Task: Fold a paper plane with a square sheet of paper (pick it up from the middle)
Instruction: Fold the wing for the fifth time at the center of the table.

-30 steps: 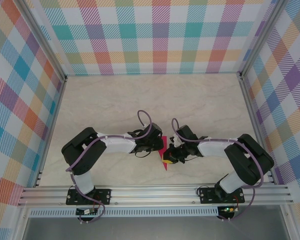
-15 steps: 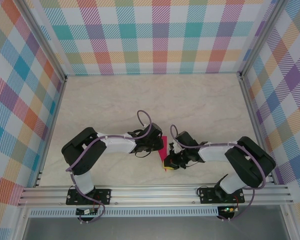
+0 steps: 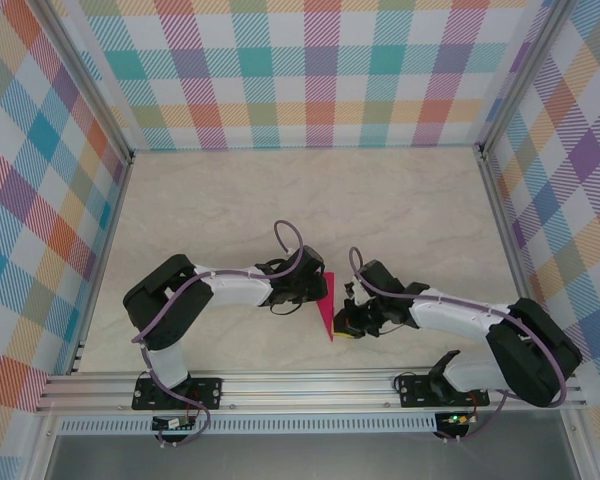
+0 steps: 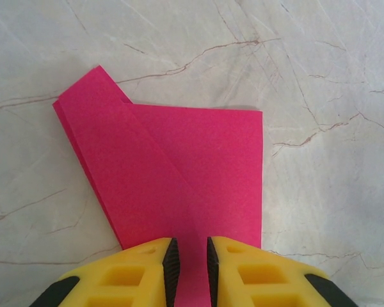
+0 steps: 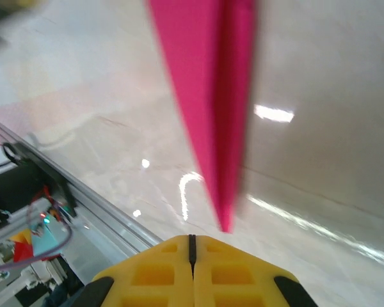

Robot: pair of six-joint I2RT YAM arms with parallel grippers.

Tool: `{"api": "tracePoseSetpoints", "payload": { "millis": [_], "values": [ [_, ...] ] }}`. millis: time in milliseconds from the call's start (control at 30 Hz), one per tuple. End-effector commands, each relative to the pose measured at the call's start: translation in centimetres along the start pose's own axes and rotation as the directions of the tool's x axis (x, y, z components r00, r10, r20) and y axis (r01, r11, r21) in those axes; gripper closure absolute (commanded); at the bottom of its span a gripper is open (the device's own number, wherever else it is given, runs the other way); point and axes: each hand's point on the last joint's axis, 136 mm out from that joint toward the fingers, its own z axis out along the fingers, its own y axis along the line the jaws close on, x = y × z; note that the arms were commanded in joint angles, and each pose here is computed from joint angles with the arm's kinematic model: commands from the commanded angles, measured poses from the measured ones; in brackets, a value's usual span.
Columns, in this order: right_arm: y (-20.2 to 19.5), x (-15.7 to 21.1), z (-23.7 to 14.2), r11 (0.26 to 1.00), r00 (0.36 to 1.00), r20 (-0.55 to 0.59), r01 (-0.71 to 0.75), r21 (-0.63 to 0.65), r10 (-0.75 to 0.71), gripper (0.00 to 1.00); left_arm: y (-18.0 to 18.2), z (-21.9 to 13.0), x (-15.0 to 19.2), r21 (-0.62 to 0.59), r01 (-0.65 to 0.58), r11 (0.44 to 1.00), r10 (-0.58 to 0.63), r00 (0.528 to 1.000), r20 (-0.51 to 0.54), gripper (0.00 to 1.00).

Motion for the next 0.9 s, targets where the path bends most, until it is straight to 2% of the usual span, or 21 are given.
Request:
{"api": "tracePoseSetpoints", "payload": {
  "millis": [0,133,200,433,533,667,867],
  "values": [
    [1.9,-1.8,0.0,1.0,0.999,0.05,-0.005,-0.029,0.006,0.95,2.6,1.4,2.0,-0.086,-0.011,0.996,0.004,0.997,-0.076,0.77],
    [2.3,-2.9,1.5,0.998,0.998,0.043,-0.034,-0.05,0.036,0.94,2.4,1.2,1.9,-0.078,-0.01,0.997,0.004,0.997,-0.074,0.77],
    [1.3,-3.1,2.2,0.999,0.998,0.032,-0.051,-0.015,0.052,0.95,2.2,1.1,1.9,-0.068,-0.008,0.998,0.003,0.997,-0.072,0.76],
    [-5.3,-0.3,3.8,0.979,0.991,-0.052,-0.113,0.171,0.124,1.0,1.4,-0.1,1.0,-0.047,-0.06,0.997,0.058,0.997,-0.047,0.74],
    [-6.8,1.1,4.0,0.975,0.988,-0.096,-0.097,0.198,0.118,1.0,2.4,-0.7,-0.7,-0.095,-0.081,0.992,0.081,0.997,0.0,0.73],
    [-7.3,2.0,3.8,0.976,0.987,-0.14,-0.051,0.21,0.081,1.0,4.0,-0.7,-3.6,-0.045,-0.019,0.999,0.021,0.998,0.055,0.72],
    [-6.3,1.9,3.7,0.983,0.984,-0.176,-0.004,0.181,0.036,1.0,6.2,0.7,-6.5,-0.032,0.022,0.999,-0.02,0.999,0.049,0.72]
  ]
}}
